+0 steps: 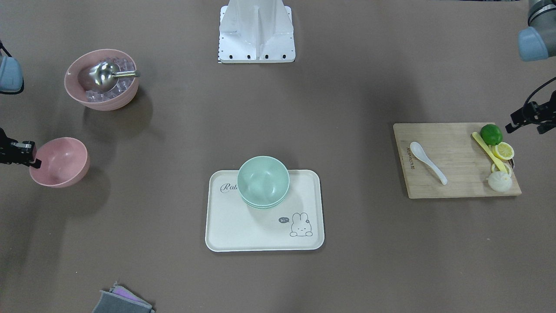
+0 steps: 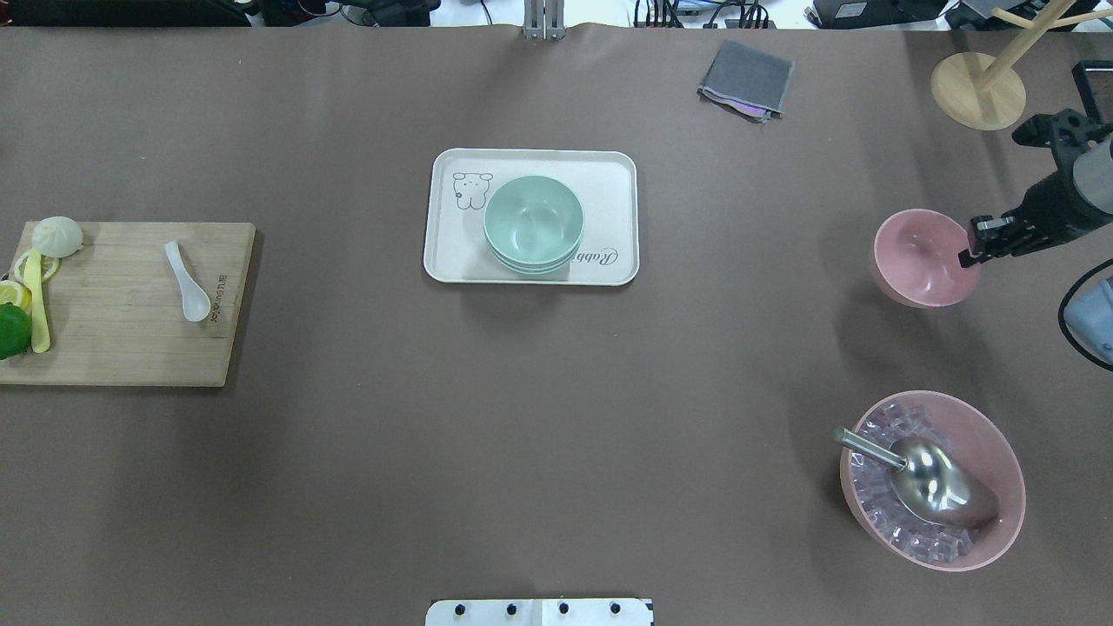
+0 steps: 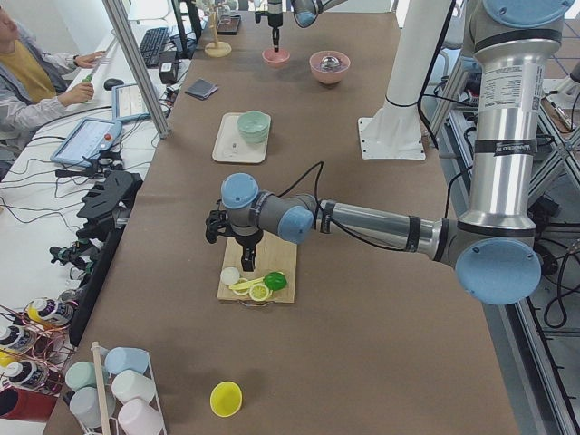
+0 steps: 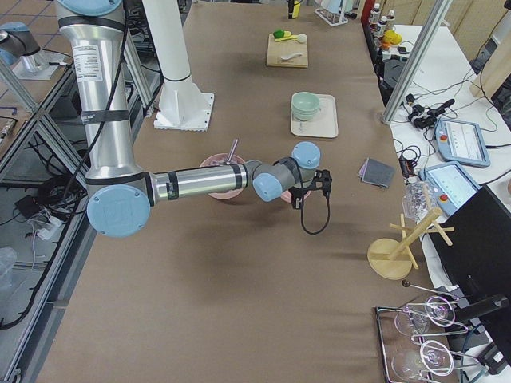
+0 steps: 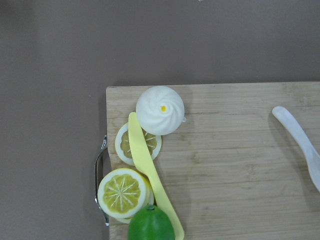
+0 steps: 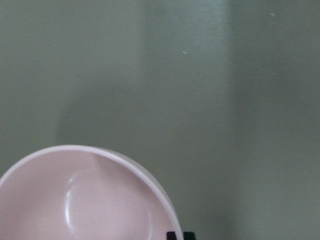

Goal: Stack pink bowl on green and place spoon
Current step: 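Carry pink bowl over green bowl with right gripper while left reaches for spoon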

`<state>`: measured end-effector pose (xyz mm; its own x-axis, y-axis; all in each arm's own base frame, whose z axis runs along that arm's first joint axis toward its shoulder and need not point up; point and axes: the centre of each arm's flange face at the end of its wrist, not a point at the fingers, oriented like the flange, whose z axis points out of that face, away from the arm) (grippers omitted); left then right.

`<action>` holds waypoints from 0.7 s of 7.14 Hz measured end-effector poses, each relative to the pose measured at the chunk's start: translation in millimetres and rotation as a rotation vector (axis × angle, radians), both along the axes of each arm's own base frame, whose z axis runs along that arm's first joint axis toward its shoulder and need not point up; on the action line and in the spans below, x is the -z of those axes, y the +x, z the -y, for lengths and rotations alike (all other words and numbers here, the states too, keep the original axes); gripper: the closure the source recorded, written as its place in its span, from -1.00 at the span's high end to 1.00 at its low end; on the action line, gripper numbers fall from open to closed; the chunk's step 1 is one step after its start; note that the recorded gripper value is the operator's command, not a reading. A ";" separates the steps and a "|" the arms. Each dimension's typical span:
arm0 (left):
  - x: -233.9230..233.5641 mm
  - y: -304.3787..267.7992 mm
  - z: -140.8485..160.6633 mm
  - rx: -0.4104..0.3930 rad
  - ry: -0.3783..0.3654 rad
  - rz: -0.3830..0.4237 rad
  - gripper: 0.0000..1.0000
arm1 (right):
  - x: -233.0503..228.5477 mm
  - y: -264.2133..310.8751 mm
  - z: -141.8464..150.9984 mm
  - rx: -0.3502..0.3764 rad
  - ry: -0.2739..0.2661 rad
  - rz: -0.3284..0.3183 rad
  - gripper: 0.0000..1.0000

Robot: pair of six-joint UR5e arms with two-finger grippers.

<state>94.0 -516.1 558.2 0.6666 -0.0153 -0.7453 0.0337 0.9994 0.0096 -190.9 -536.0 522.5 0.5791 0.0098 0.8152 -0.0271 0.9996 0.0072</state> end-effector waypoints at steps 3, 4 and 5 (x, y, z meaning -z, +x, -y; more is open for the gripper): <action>24.6 75.1 33.0 0.075 -0.100 0.047 0.62 | 164.6 -89.7 39.3 -0.125 -0.160 0.150 -1.00; 31.8 101.6 36.3 0.099 -0.140 0.057 0.56 | 207.2 -122.0 34.5 -0.146 -0.189 0.174 -1.00; 40.8 130.0 35.5 0.118 -0.181 0.060 0.49 | 238.1 -151.6 24.1 -0.163 -0.195 0.186 -1.00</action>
